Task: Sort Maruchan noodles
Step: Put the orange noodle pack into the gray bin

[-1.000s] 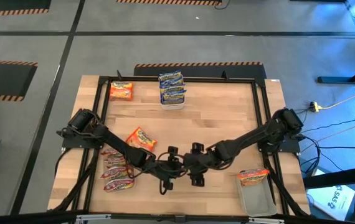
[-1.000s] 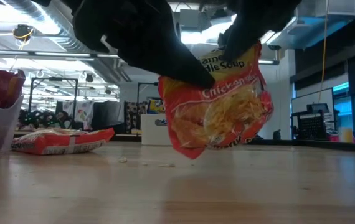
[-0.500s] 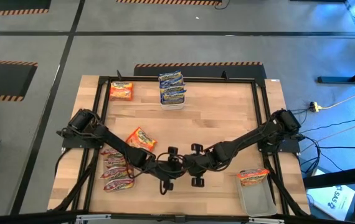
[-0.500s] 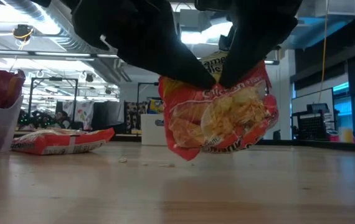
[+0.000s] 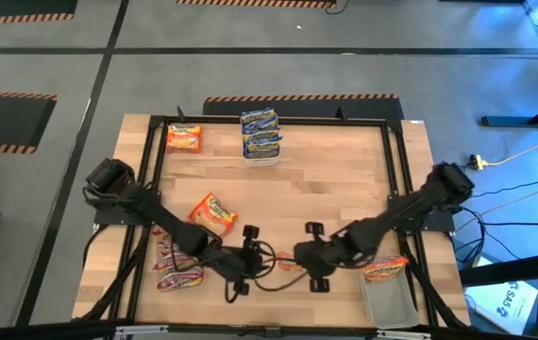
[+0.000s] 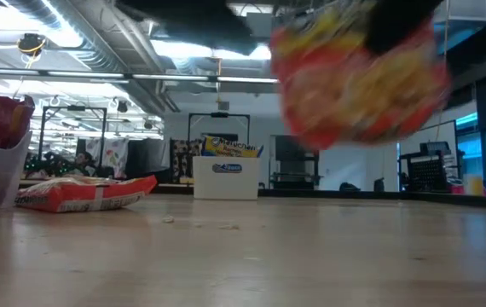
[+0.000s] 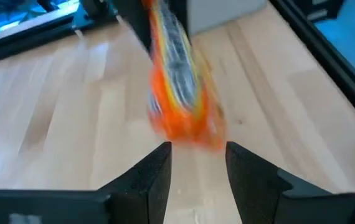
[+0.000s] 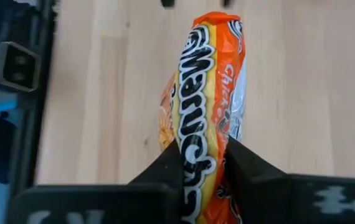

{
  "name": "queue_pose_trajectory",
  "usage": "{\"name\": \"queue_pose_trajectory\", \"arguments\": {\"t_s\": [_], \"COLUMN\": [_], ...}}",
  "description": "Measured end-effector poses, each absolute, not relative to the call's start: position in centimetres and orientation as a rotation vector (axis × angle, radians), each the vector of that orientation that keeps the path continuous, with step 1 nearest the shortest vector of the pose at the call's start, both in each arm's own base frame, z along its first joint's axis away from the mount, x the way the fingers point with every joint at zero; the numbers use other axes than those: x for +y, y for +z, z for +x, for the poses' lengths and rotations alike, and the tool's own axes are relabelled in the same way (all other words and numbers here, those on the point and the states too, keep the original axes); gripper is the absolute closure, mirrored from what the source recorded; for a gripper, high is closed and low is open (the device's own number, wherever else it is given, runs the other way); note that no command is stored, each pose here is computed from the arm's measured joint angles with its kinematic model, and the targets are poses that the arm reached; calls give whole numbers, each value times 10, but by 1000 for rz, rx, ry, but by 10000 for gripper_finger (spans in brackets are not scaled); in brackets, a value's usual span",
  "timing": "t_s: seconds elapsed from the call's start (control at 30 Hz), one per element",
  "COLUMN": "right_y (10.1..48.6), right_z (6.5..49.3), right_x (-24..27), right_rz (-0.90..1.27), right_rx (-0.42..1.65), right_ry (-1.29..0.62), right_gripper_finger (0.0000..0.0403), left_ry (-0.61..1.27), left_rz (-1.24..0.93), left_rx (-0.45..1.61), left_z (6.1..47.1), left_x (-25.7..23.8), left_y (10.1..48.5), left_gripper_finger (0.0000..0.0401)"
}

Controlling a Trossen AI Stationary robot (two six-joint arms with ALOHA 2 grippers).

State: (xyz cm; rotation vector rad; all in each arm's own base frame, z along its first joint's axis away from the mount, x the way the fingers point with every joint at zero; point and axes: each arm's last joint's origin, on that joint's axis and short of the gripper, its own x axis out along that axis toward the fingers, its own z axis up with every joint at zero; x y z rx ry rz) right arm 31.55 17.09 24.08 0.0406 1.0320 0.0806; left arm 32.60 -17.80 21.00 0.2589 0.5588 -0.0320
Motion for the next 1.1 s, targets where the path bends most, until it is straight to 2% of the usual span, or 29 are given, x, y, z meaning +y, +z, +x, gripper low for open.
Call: {"name": "queue_pose_trajectory", "arguments": {"t_s": [0.23, 0.47, 0.7, 1.1], "right_y": [280, 306, 305, 274], "right_z": [265, 208, 150, 70], "right_x": [189, 208, 225, 249], "right_rz": [64, 101, 136, 260], "right_rx": [1026, 1000, 1098, 1056], "right_ry": [121, 93, -5, -98], "right_gripper_finger": [362, 353, 358, 360], "left_ry": [-52, -49, -43, -31], "left_rz": [275, 247, 214, 188], "left_rx": [555, 554, 544, 513], "left_z": [320, 320, 321, 325], "left_x": [-186, -186, -186, -183], "left_y": [211, 211, 212, 214], "left_gripper_finger": [257, 257, 257, 257]}}
